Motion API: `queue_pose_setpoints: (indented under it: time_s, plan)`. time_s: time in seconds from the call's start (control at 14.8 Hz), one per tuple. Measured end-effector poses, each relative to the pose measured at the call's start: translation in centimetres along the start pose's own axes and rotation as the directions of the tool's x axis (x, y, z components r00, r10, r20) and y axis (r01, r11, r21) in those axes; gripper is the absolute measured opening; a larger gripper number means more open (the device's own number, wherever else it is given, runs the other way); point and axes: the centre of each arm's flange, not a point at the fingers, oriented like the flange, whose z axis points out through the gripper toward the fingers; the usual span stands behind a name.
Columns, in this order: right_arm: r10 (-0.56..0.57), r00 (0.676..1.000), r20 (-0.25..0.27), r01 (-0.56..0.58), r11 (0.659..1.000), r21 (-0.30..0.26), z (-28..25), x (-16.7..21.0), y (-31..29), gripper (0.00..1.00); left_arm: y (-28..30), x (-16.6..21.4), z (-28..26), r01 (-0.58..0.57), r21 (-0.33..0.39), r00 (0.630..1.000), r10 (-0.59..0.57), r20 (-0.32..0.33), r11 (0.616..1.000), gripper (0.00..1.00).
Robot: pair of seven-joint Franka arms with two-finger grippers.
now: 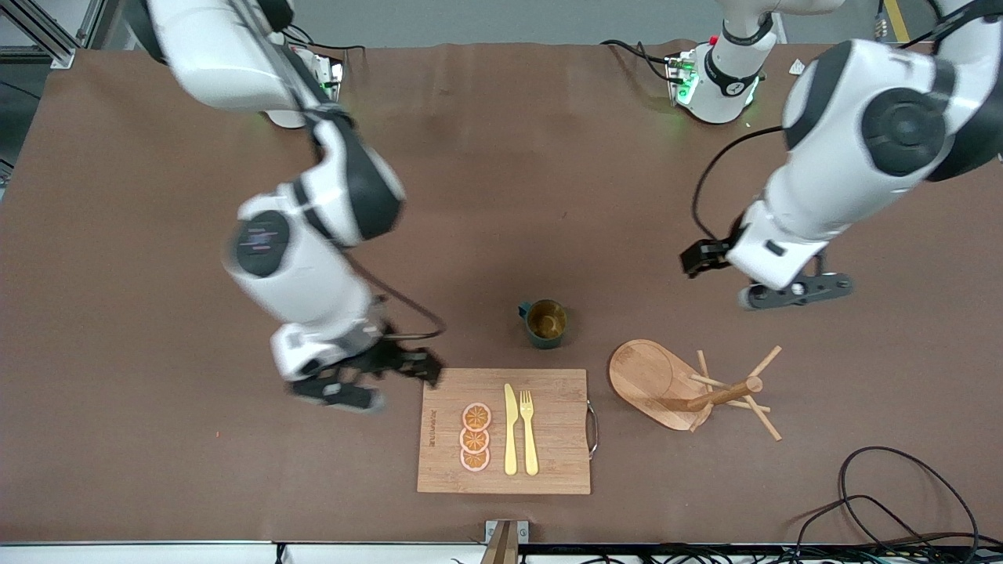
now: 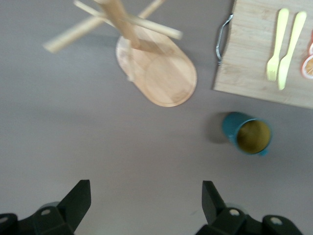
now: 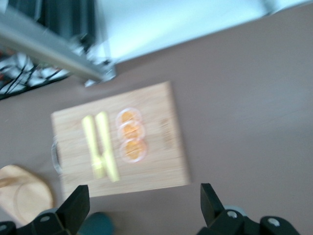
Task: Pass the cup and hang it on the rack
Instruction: 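Carry the mug toward the table middle while the left gripper approaches, then grasp the mug rim with the left gripper while the right gripper withdraws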
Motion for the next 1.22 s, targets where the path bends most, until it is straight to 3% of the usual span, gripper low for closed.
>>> queue_pose_setpoints:
  time_s: [0.34, 0.54, 0.81, 1.08, 1.22]
  plan:
    - [-0.103, 0.994, 0.037, 0.107, 0.987, -0.120, -7.0, 5.8, 14.5, 1.00, 9.9, -3.0, 6.6, 0.184, -0.049, 0.982, -0.186, -0.038, 0.982, 1.00]
    - [-0.115, 0.990, 0.075, 0.126, 0.981, -0.151, -9.6, 6.6, 22.5, 1.00, 14.4, -5.3, 11.3, 0.285, -0.023, 0.952, -0.286, -0.105, 0.958, 1.00]
    - [-0.123, 0.986, 0.109, 0.139, 0.977, -0.161, -13.4, 3.8, 29.1, 1.00, 20.8, -10.7, 18.8, 0.370, -0.005, 0.906, -0.362, -0.218, 0.929, 1.00]
    - [-0.146, 0.983, 0.109, 0.163, 0.973, -0.165, -16.7, 0.0, 29.5, 1.00, 24.3, -15.6, 26.1, 0.430, 0.013, 0.852, -0.401, -0.337, 0.903, 0.98]
    - [-0.154, 0.980, 0.125, 0.173, 0.971, -0.163, -17.1, -0.8, 29.5, 1.00, 25.1, -17.5, 29.1, 0.459, 0.000, 0.807, -0.417, -0.418, 0.888, 0.96]
